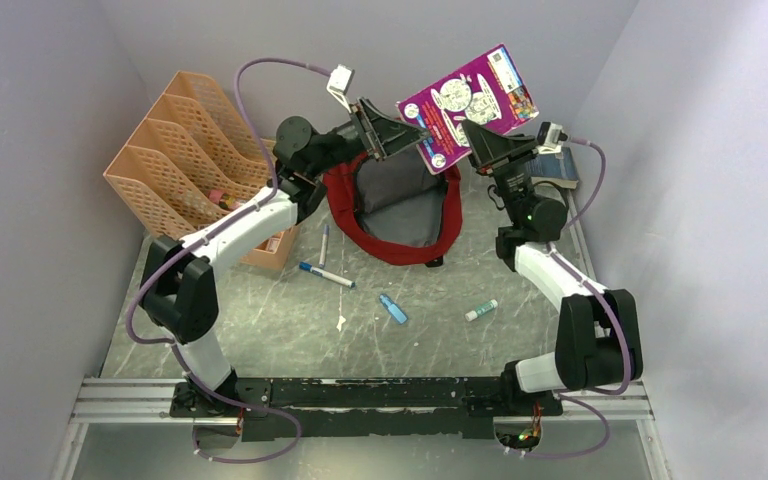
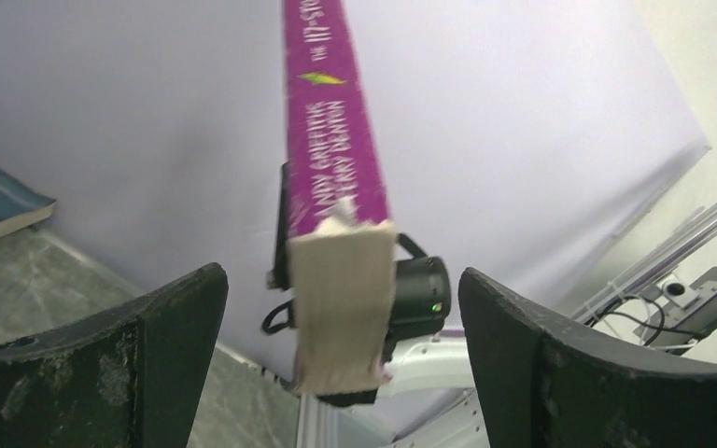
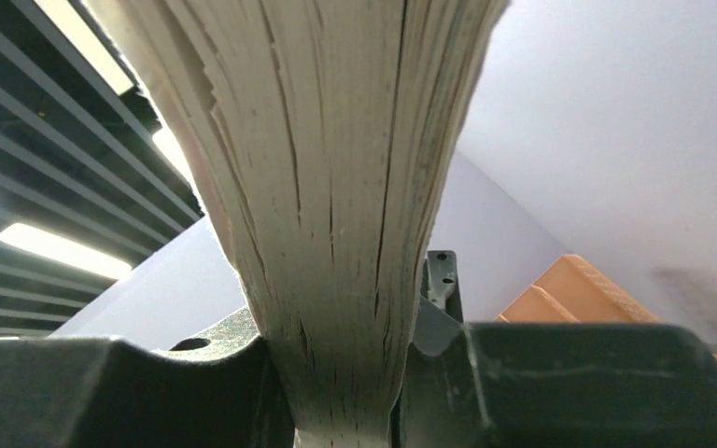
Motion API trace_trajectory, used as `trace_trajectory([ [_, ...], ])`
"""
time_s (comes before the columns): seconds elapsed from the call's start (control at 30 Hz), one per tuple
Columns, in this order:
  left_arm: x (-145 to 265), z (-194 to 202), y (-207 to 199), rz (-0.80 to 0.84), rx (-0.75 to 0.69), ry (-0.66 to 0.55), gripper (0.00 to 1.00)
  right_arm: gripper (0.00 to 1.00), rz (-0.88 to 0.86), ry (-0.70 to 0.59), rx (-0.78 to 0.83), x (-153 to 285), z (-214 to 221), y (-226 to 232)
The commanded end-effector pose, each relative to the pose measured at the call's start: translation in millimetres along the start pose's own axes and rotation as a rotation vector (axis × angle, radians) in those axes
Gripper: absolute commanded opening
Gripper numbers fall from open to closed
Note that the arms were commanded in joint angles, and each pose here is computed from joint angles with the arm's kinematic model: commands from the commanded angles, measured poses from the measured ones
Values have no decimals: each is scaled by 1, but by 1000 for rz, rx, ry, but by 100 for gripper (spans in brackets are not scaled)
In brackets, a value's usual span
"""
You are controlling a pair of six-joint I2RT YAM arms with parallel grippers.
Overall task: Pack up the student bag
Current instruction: Pick up the book from the center of the board.
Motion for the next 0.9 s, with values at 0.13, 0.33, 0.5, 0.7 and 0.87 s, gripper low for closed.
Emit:
trace_trajectory([
  [0.13,-21,3,-35,155,-2,-127,88,0,-103,-119,115,-19,4,22],
  [0.33,-29,19,-36,173,23,-98,64,0,-110,-142,129,-16,5,22],
  [0.5,-30,20,-33,182,42,-97,44,0,-113,-121,131,-16,11,24],
  [0.7,-33,19,-34,218,33,-55,5,7,-84,-67,162,-6,20,22],
  [0.87,-22,12,-27,178,-8,-43,5,63,-27,14,251,6,25,21],
])
Point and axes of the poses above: each gripper's point midway between its finger pads, its own x axis back along the fingers, its own y axis along the line the jaws close on, z = x × y, the point moved 10 cm from there along x, back along the fingers, and after that the axes turned 9 degrees about x, right-handed, at the moved point
